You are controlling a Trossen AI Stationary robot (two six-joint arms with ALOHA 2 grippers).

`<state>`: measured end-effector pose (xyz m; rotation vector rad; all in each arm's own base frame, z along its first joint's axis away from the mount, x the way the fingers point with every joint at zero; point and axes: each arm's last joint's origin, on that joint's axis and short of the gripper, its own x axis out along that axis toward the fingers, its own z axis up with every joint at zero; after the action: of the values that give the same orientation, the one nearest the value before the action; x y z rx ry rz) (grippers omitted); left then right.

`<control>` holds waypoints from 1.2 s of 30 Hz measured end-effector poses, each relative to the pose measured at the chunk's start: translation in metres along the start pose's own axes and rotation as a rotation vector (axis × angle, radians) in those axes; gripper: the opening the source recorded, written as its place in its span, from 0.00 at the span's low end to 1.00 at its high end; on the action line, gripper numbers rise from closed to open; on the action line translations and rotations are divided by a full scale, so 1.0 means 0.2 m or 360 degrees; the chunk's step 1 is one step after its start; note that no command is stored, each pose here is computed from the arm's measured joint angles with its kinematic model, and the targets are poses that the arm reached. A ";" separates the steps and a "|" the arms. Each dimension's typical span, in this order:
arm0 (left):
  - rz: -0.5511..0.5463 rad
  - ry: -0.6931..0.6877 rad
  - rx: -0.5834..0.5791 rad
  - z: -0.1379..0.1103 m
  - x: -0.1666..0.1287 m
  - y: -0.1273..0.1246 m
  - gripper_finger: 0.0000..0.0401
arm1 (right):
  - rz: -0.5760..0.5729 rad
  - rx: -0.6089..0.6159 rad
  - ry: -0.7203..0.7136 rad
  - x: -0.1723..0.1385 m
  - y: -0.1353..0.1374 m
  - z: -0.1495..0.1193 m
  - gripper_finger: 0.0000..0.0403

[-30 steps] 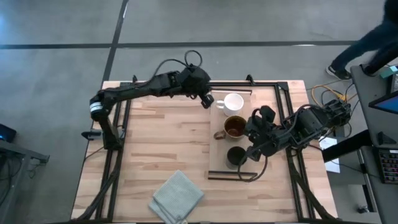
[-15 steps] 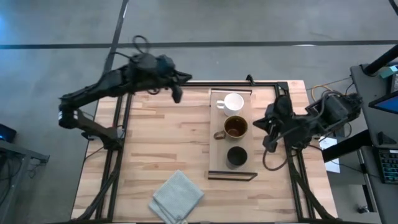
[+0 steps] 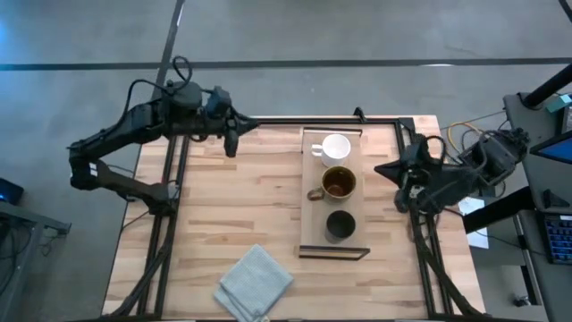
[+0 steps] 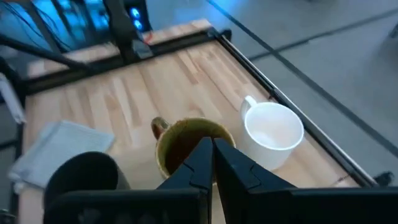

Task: Stack small to large cups/mugs on shelf
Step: Return to Home Position

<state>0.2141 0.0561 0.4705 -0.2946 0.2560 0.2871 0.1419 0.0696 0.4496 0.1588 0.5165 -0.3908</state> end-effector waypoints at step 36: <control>-0.0572 -0.0532 -0.0077 -0.60 -0.04 0.11 0.00 | 0.1225 0.0026 -0.0933 0.07 -0.45 -0.83 0.02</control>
<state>0.1753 0.0360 0.3573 -0.3290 -0.1346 -0.0153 0.0428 0.0222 0.2952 0.2342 -0.1453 0.3138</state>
